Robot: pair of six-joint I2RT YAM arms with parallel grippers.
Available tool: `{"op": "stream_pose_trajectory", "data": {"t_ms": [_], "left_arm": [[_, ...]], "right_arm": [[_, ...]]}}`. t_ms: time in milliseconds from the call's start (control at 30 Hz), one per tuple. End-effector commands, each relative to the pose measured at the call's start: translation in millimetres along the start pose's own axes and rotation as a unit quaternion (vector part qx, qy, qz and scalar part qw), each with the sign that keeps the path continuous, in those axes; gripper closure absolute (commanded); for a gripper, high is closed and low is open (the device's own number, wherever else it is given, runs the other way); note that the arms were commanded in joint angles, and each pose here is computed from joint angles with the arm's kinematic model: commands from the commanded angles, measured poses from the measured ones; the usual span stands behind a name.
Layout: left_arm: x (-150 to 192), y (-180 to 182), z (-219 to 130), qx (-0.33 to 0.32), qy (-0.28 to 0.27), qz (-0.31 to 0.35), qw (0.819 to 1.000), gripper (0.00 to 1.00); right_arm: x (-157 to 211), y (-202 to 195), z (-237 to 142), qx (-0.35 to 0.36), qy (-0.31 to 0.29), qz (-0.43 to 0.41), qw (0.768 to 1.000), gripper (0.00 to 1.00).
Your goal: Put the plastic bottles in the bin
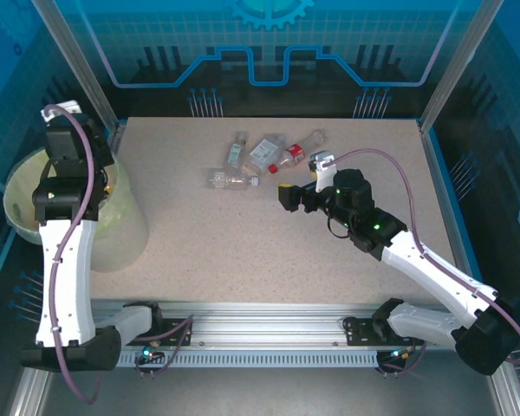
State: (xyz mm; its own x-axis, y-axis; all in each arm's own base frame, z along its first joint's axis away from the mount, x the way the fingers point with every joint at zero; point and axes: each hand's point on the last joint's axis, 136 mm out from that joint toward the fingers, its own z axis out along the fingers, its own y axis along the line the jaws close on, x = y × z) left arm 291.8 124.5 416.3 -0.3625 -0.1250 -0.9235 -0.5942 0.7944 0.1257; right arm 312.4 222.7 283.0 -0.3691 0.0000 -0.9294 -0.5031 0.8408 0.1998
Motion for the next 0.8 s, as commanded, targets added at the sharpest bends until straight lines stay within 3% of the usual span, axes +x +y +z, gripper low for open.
{"op": "stream_pose_trajectory", "data": {"t_ms": [0,433,767], "left_arm": [[10,22,7,-0.038,0.011,-0.008,0.999,0.47],[68,71,45,-0.110,0.105,-0.033,0.988,0.47],[97,107,55,-0.183,0.134,-0.084,0.970,0.31]], "right_arm": [[1,1,-3,0.002,-0.002,-0.001,1.000,0.00],[-7,4,2,-0.005,-0.007,0.001,1.000,0.00],[-7,6,6,-0.010,0.000,0.007,1.000,0.00]]}}
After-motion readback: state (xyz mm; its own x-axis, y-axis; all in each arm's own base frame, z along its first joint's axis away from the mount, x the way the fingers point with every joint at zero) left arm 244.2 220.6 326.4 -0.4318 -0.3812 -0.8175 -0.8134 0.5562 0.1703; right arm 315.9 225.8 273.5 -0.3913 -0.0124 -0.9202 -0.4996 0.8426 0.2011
